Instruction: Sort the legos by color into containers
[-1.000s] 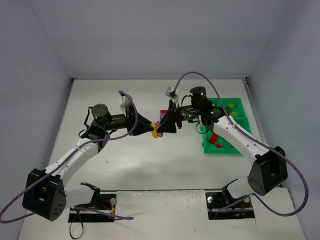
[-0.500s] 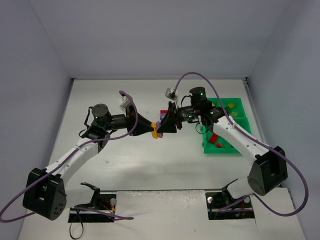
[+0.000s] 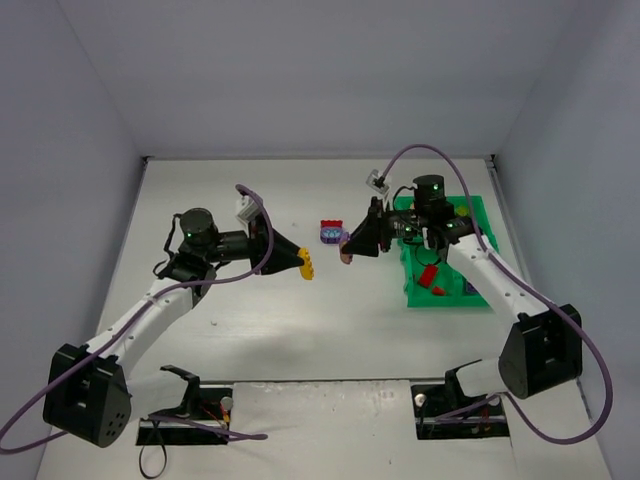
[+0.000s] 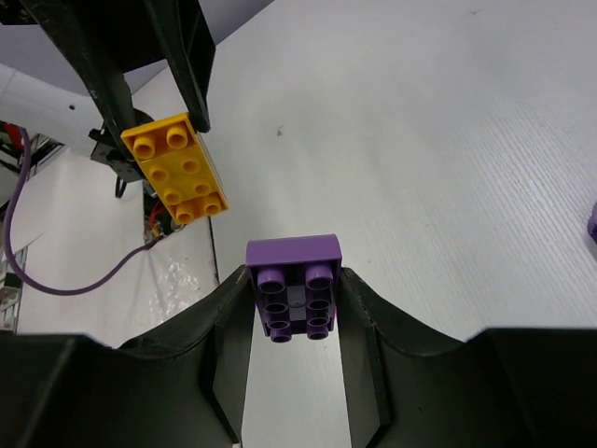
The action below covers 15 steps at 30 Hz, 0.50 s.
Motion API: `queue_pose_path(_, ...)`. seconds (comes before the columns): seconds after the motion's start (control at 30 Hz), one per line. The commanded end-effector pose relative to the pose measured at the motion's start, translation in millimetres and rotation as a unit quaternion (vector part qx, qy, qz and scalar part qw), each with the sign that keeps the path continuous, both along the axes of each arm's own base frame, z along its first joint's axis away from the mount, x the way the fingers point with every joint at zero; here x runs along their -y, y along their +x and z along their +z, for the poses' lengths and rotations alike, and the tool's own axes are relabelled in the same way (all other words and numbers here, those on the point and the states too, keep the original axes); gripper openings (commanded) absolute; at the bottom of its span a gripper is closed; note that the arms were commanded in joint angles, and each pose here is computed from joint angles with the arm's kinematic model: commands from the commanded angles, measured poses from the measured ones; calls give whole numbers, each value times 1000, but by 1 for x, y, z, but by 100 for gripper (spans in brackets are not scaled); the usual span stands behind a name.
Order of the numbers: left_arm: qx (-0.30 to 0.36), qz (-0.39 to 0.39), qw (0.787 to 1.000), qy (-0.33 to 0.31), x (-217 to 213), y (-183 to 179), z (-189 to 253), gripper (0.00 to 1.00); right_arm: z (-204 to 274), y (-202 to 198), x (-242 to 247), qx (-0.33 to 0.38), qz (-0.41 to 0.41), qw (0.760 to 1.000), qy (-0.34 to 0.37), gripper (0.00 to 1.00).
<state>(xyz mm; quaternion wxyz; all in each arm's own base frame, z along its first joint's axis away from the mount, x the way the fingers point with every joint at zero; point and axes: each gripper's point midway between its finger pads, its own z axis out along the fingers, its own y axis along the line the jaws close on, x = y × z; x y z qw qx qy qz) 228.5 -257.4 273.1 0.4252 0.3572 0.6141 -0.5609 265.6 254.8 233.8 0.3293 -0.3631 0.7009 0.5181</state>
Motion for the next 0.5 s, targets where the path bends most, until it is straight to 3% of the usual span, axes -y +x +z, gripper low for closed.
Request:
queue_pose_path(0.0, 64, -8, 998, -14, -2, -2, 30, 0, 20, 13, 20, 45, -56, 997, -1, 0)
queue_pose_path(0.1, 34, 20, 999, 3, -4, 6, 26, 0, 7, 42, 54, 26, -181, 981, -58, 0)
queue_pose_path(0.13, 19, 38, 999, 14, -5, 11, 26, 0, -4, 64, 84, 21, -272, 957, -98, 0)
queue_pose_path(0.17, 10, 50, 999, 18, -6, 14, 27, 0, -7, 72, 98, 17, -312, 943, -113, 0)
queue_pose_path(0.2, 5, 61, 998, 20, -7, 17, 32, 0, -10, 85, 134, 15, -400, 906, -137, 0)
queue_pose_path(0.3, -25, 116, 992, 34, -12, 29, 32, 0, -12, 89, 190, -13, -528, 836, -151, 0)
queue_pose_path(0.33, -29, 139, 989, 39, -15, 34, 35, 0, -15, 92, 229, -21, -601, 781, -168, 0)
queue_pose_path(0.47, -41, 160, 985, 40, -13, 35, 40, 0, -32, 81, 296, -73, -702, 681, -195, 0)
